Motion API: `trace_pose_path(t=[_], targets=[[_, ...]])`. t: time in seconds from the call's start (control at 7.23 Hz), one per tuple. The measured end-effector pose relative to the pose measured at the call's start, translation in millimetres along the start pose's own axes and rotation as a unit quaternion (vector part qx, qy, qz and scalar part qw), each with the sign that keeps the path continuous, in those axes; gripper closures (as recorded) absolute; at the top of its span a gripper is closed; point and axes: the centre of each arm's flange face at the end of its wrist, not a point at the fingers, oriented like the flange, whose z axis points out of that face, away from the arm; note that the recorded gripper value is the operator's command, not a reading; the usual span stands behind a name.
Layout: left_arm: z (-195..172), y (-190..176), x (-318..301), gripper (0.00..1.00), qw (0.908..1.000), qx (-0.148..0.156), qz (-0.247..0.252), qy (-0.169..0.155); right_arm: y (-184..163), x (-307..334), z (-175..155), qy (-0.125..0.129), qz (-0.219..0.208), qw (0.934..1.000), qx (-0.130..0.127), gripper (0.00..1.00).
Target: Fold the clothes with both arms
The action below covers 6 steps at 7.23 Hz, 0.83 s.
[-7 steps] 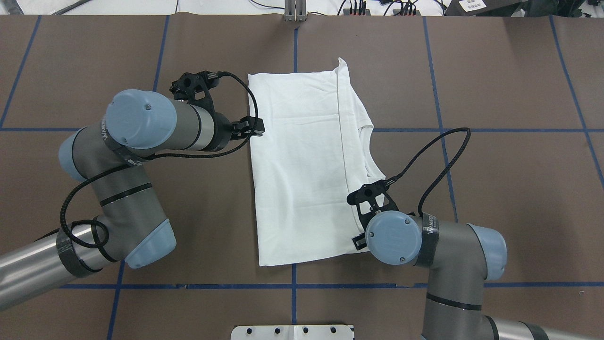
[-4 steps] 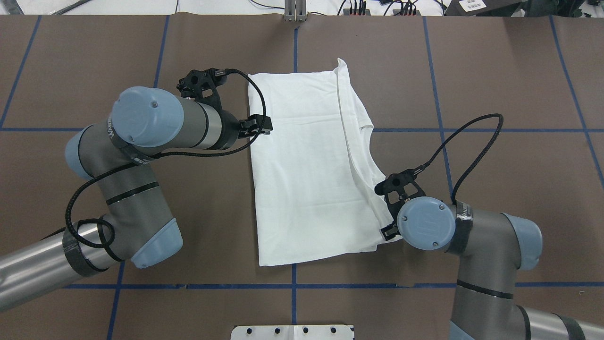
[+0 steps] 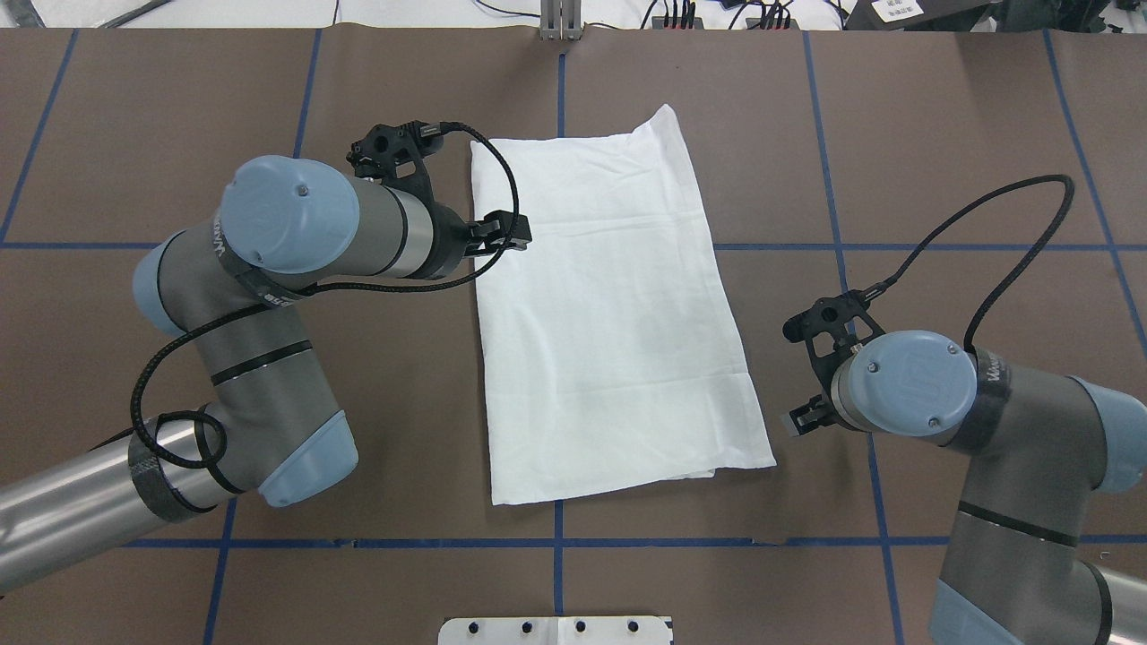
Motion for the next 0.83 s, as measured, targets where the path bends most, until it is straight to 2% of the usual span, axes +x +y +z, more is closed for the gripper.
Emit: trace_pose_path(t=[0.28,0.42,0.69,0.83], targets=[[-1.6,-0.1,0.3,0.0,1.0,0.002,0.001,0.001,-57.6,-36.0,-28.3,-0.033,0.013,0.9988,0.035,0.0],[-1.1,0.1,-2.1,0.0,1.0,0.001,0.002,-0.001,-79.9,-50.1,-36.3,-0.042,0.018,0.998,0.044,0.0],[4.8,6.2,-12.7,0.0,0.9998,-0.014,0.001,-0.014,-91.5,-59.2,-54.8,-0.072,0.025,0.9962,0.043,0.0],[10.3,18.7,-26.2,0.0,0.9986,-0.041,-0.019,-0.026,-90.1,-60.2,-65.6,-0.091,0.026,0.9948,0.039,0.0]])
